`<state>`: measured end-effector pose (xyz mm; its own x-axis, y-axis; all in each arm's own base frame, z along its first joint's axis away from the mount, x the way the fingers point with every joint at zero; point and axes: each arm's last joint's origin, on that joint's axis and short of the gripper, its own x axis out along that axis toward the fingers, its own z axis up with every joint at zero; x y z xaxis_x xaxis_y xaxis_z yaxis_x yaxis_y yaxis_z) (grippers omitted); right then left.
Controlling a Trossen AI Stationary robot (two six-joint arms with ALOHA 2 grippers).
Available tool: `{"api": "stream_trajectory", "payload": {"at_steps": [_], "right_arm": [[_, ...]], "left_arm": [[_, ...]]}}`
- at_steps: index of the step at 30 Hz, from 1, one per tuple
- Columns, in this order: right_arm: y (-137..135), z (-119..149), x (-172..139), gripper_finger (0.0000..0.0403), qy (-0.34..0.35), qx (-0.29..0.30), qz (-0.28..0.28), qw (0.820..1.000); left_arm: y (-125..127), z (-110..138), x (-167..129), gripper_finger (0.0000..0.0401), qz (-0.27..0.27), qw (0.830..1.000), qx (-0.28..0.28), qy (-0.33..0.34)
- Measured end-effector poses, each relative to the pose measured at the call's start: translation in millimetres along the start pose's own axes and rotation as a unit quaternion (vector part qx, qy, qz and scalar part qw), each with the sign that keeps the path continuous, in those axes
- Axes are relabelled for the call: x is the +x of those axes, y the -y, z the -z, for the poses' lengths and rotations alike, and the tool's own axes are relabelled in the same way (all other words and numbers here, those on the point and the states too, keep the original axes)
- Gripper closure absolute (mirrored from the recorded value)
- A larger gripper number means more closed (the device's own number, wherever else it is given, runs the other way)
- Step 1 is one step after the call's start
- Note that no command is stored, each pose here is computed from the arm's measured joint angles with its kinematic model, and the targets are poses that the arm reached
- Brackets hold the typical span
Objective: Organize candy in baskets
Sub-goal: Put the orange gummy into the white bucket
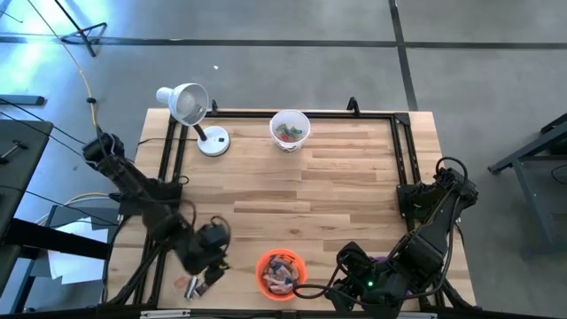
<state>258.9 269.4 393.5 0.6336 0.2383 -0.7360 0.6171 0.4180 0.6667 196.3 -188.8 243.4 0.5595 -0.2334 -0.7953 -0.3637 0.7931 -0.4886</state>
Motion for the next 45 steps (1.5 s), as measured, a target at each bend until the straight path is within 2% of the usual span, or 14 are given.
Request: {"api": "stream_trajectory", "payload": {"at_steps": [5, 11, 20, 25, 40, 45], "right_arm": [[0.0, 0.0, 0.0, 0.0213, 0.000, 0.000, 0.000, 1.000], [0.0, -0.1, -0.1, 0.0213, 0.000, 0.000, 0.000, 1.000], [0.0, -0.1, 0.1, 0.0213, 0.000, 0.000, 0.000, 1.000], [0.0, -0.1, 0.0, 0.0213, 0.000, 0.000, 0.000, 1.000], [0.1, 0.1, 0.0, 0.0213, 0.000, 0.000, 0.000, 1.000], [0.1, 0.0, 0.1, 0.0213, 0.000, 0.000, 0.000, 1.000]], "left_arm": [[-9.6, 43.9, -1.6, 0.0210, -0.076, 0.995, -0.051, -0.049], [-23.1, 82.3, -4.2, 0.0210, -0.117, 0.984, -0.095, -0.097], [-33.2, 124.5, -12.2, 0.0210, -0.115, 0.975, -0.138, -0.128], [-36.4, 133.0, -10.5, 0.0210, -0.124, 0.977, -0.126, -0.121], [-38.2, 136.2, -0.9, 0.0210, -0.151, 0.970, -0.126, -0.144], [-41.0, 138.6, 6.6, 0.0210, -0.179, 0.965, -0.121, -0.146]]}}
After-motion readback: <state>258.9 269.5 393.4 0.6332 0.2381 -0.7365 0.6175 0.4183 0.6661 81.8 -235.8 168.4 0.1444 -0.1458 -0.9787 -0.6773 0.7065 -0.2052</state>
